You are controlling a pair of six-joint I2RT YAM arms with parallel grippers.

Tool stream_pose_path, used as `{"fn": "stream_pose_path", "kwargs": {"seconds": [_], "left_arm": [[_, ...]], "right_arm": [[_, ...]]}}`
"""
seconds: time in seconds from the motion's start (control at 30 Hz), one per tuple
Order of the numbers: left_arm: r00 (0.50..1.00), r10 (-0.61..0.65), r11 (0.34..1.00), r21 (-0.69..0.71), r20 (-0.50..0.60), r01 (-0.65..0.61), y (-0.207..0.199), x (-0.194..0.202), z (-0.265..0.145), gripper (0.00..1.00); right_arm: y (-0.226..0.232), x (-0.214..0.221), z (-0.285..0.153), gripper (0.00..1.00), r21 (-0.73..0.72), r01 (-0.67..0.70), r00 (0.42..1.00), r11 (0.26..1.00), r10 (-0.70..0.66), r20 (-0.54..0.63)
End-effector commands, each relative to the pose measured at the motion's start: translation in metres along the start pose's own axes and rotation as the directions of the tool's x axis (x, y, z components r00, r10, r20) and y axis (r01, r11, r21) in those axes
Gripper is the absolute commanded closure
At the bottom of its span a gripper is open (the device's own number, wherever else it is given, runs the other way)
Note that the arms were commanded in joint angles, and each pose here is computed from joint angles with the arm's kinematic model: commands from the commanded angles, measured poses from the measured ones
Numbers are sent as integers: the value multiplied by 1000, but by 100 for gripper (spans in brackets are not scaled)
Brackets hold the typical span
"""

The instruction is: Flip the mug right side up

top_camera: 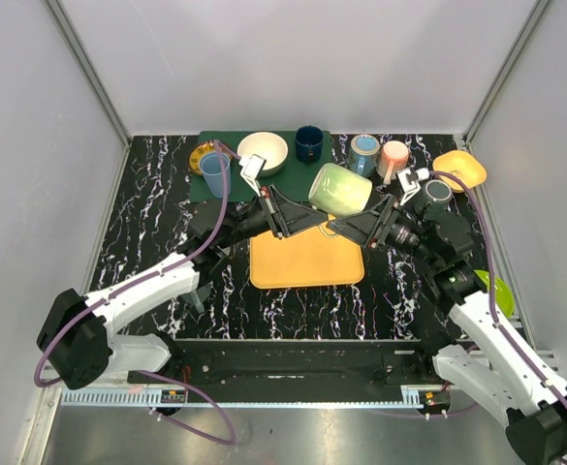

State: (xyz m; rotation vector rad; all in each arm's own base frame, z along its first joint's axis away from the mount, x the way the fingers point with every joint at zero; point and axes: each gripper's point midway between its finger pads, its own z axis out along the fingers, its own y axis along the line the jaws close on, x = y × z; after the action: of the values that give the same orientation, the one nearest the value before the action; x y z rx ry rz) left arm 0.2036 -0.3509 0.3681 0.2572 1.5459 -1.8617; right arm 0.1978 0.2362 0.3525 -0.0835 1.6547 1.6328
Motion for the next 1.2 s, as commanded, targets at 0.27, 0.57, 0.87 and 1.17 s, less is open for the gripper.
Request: {"fn": "stream_pose_path", "kwargs": {"seconds": [0.27,0.57,0.87,1.17], "left_arm": [[994,96,982,158,48,-102,-51,-11,3,100],[997,79,983,166,6,-79,-47,5,9,100],[997,65,983,173,-34,-58,-41,18,14,100],[994,107,990,87,34,-110,-27,1,-5,41]], "right_arm": [[24,-14,23,48,-143,20,999,989,-27,-41],[27,-10,25,70,-195,-8,998,981,-5,-67],[27,0,28,100,-239,-59,991,969,28,-133],[19,-5,13,100,-101,70,996,992,-74,-42]]}}
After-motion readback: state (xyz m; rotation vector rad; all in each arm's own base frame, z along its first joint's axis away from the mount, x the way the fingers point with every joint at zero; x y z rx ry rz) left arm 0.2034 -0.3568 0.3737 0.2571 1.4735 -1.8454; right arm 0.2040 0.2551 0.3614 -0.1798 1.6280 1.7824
